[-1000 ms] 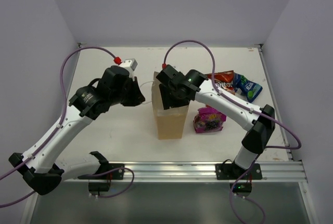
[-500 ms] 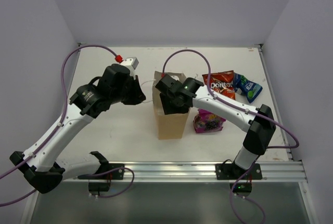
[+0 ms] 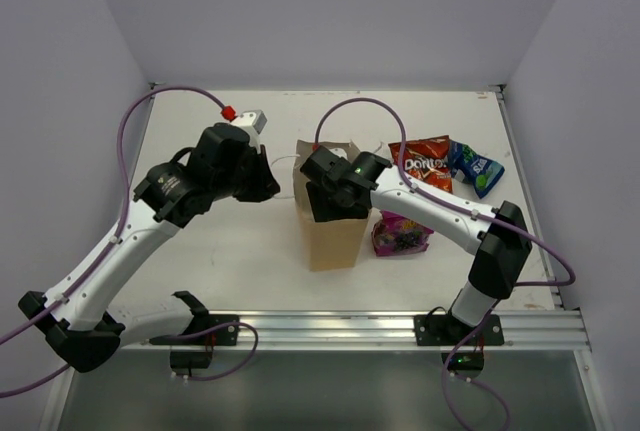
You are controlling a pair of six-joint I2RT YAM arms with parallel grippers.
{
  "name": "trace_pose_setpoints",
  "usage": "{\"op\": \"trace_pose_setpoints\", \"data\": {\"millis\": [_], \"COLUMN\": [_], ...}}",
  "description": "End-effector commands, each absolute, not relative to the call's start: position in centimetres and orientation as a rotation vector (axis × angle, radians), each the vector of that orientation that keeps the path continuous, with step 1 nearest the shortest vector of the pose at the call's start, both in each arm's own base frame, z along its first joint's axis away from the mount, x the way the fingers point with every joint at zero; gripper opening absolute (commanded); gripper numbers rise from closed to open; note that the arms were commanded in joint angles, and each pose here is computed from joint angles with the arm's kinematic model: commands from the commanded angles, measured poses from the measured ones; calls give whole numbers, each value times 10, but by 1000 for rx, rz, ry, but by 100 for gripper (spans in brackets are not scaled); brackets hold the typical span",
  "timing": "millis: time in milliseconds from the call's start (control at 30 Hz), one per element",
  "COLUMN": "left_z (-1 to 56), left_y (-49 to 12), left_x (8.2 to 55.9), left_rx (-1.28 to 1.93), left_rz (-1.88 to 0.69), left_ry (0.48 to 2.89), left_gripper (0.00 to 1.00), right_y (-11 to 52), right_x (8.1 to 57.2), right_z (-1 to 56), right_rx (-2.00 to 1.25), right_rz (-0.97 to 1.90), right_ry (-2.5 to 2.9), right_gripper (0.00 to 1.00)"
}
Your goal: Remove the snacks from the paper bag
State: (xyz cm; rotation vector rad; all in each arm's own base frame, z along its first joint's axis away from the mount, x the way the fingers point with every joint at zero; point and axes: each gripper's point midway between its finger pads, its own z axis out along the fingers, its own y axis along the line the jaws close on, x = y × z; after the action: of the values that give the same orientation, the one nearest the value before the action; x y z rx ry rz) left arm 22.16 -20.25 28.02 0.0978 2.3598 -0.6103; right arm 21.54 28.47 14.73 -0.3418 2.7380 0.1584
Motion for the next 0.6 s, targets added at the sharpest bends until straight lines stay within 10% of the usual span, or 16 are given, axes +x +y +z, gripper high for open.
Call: {"op": "trace_pose_setpoints", "data": {"millis": [0, 567], "left_z": [295, 285], "left_y": [-199, -198], "left_x": [217, 208], "left_rx": [136, 128], "left_rz": [-625, -645], "left_ry": [2315, 2342], "left_gripper": [0, 0], "right_y": [279, 282], "right_x": [221, 244], "right_z": [160, 141], "right_rx": [-301, -344], "right_rz": [142, 102], "right_ry": [2687, 2663], "right_gripper": [67, 81]}}
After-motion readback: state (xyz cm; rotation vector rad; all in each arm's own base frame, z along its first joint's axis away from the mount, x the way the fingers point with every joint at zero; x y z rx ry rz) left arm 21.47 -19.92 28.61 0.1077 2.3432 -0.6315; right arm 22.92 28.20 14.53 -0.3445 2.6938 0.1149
